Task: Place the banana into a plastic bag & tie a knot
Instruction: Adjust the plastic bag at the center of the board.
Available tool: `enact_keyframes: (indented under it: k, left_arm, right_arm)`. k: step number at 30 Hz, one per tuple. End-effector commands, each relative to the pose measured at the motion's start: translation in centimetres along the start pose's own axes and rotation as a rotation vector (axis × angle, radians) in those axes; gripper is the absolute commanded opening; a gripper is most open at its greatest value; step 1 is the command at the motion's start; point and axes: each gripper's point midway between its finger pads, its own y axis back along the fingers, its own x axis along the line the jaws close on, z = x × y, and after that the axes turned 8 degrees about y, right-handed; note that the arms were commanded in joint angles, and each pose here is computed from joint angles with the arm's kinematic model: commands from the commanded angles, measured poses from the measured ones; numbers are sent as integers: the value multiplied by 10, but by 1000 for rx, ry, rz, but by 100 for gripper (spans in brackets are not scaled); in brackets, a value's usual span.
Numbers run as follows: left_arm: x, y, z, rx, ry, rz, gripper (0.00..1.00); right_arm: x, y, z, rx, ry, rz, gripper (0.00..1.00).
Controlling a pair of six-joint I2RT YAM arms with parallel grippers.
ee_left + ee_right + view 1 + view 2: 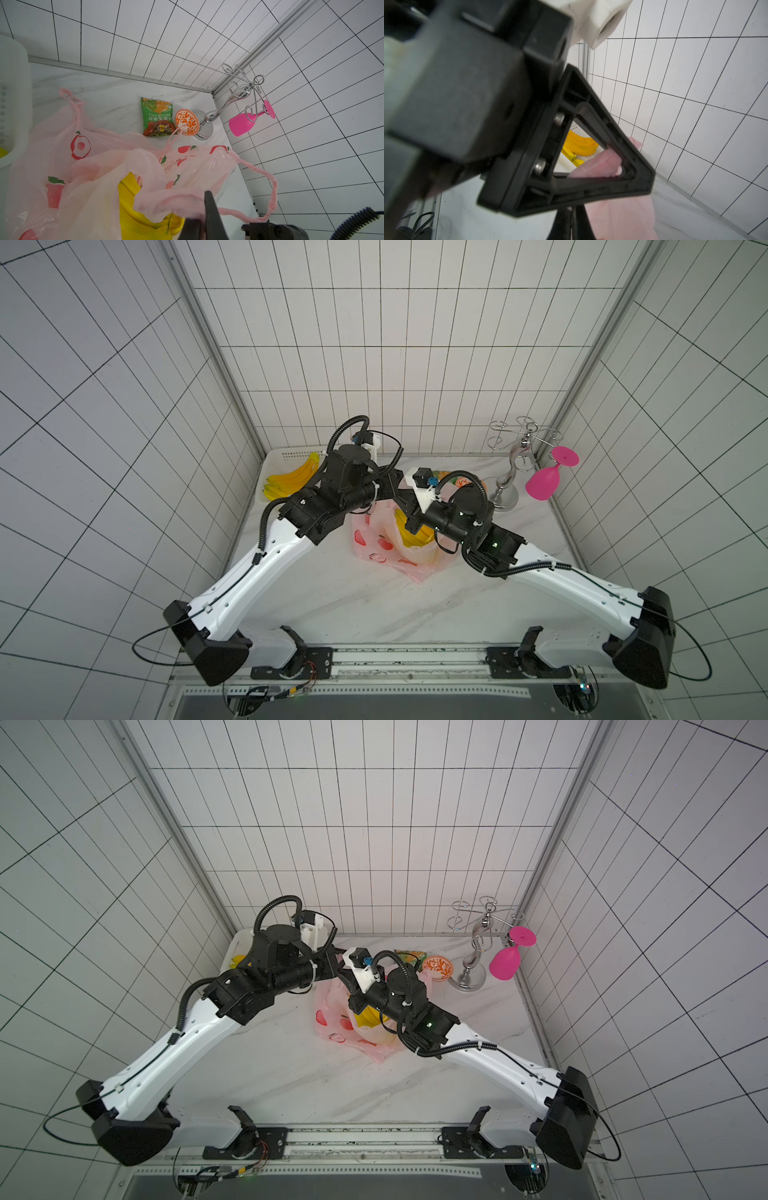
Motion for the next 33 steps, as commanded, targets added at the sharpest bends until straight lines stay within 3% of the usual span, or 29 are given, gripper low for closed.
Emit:
enact_keyframes:
  k: [1, 4, 6, 10, 15, 20, 21, 23, 29, 33]
  left_arm:
    - [1, 25, 17, -60, -28, -27, 37]
    - [-5, 53, 25, -122, -135, -62, 59]
    - [-7, 71, 22, -178, -230, -103, 67]
    - [14, 85, 12, -320, -322, -146, 73]
    - [18, 86, -2, -582, -433, -368, 74]
    - [-3, 55, -35, -544, -617, -492, 78]
    - [-5, 50, -39, -536, -627, -515, 85]
    - [-9, 48, -42, -557, -653, -542, 88]
    - [-20, 32, -59, -497, -785, -588, 89]
    - [-13, 27, -65, -502, -850, -554, 92]
  right_arm:
    - [-9, 17, 1, -24, 4, -58, 0]
    - [-18, 23, -7, 4, -10, -86, 0]
    - [-21, 27, -10, 14, -18, -85, 0]
    - [-17, 33, 0, 0, -2, -55, 0]
    - [-8, 42, 16, -6, 38, 12, 0]
    - [-6, 51, 25, 11, 57, 32, 0]
    - [-5, 51, 24, 18, 62, 35, 0]
    - [-5, 52, 24, 29, 65, 39, 0]
    - [-4, 54, 27, 33, 63, 47, 0]
    - [-7, 54, 35, 33, 67, 35, 0]
